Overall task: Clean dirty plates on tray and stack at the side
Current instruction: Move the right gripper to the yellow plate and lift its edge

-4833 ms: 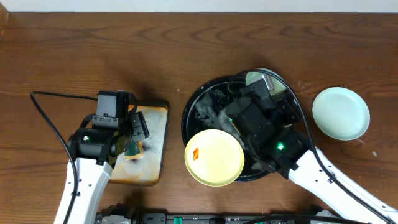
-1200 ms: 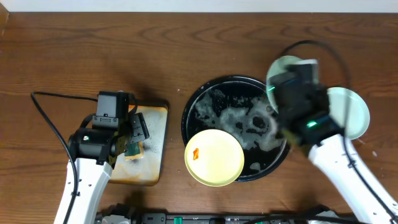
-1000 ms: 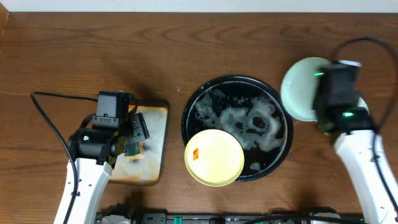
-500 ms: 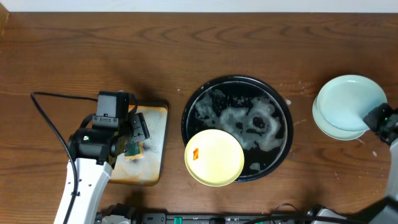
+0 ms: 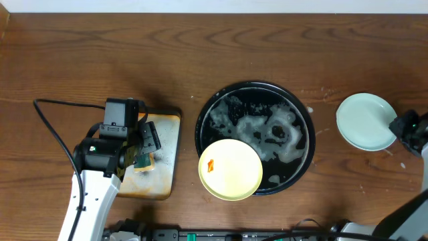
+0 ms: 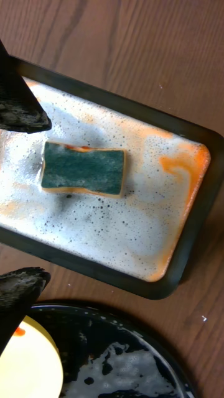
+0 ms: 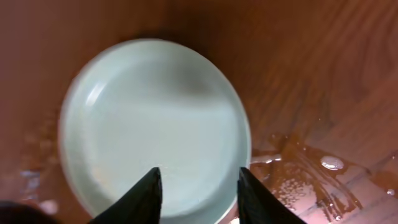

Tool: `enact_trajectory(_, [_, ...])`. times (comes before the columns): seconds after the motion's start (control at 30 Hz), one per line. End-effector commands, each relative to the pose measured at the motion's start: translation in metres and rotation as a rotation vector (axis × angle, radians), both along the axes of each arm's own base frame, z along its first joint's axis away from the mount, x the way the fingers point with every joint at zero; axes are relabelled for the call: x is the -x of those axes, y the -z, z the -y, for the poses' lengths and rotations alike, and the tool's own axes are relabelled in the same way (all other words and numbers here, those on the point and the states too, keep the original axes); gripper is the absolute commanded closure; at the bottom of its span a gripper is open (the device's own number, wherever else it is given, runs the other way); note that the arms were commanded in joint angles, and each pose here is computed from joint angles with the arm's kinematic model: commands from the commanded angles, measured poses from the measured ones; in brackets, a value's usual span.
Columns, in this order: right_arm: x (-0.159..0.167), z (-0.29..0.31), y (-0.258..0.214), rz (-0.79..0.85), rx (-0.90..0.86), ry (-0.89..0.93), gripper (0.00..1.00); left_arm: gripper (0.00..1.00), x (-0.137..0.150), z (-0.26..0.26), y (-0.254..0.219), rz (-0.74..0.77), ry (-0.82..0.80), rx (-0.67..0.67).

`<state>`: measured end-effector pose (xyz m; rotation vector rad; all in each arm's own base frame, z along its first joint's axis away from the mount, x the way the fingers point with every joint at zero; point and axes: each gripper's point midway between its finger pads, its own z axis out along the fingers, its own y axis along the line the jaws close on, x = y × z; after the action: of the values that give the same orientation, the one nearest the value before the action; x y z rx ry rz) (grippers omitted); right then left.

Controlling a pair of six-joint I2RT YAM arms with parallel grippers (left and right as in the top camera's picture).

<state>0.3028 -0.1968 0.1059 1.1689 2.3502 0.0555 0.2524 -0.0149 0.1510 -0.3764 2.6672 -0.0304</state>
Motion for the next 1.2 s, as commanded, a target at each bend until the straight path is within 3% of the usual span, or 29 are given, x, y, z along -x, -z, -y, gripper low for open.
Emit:
enact_trajectory(0.0, [-0.012, -0.024, -0.054, 0.188, -0.027, -0.088, 0.58, 0.30, -0.004, 0.000, -0.006, 0.018, 0.002, -0.004])
enact_trajectory(0.17, [-0.011, -0.111, -0.116, 0.394, -0.163, -0.349, 0.56, 0.30, -0.005, 0.000, -0.007, 0.021, 0.002, -0.004])
enact_trajectory(0.3, [0.012, -0.178, -0.123, 0.348, -0.201, -0.541, 0.56, 0.30, -0.005, 0.000, -0.007, 0.021, 0.002, -0.004])
enact_trajectory(0.6, [0.071, -0.300, -0.076, 0.034, -0.311, -0.982, 0.55, 0.30, -0.005, 0.000, -0.007, 0.021, 0.002, -0.004])
enact_trajectory(0.8, [0.097, -0.351, -0.020, -0.229, -0.260, -1.201, 0.53, 0.30, -0.005, 0.000, -0.007, 0.021, 0.002, -0.003])
enact_trajectory(1.0, [0.113, -0.361, 0.039, -0.514, -0.190, -1.146, 0.59, 0.30, -0.004, 0.001, -0.006, 0.016, 0.005, 0.002])
enact_trajectory(1.17, [0.127, -0.365, 0.064, -0.634, -0.202, -1.143, 0.51, 0.30, -0.002, 0.001, -0.005, 0.009, 0.005, 0.001])
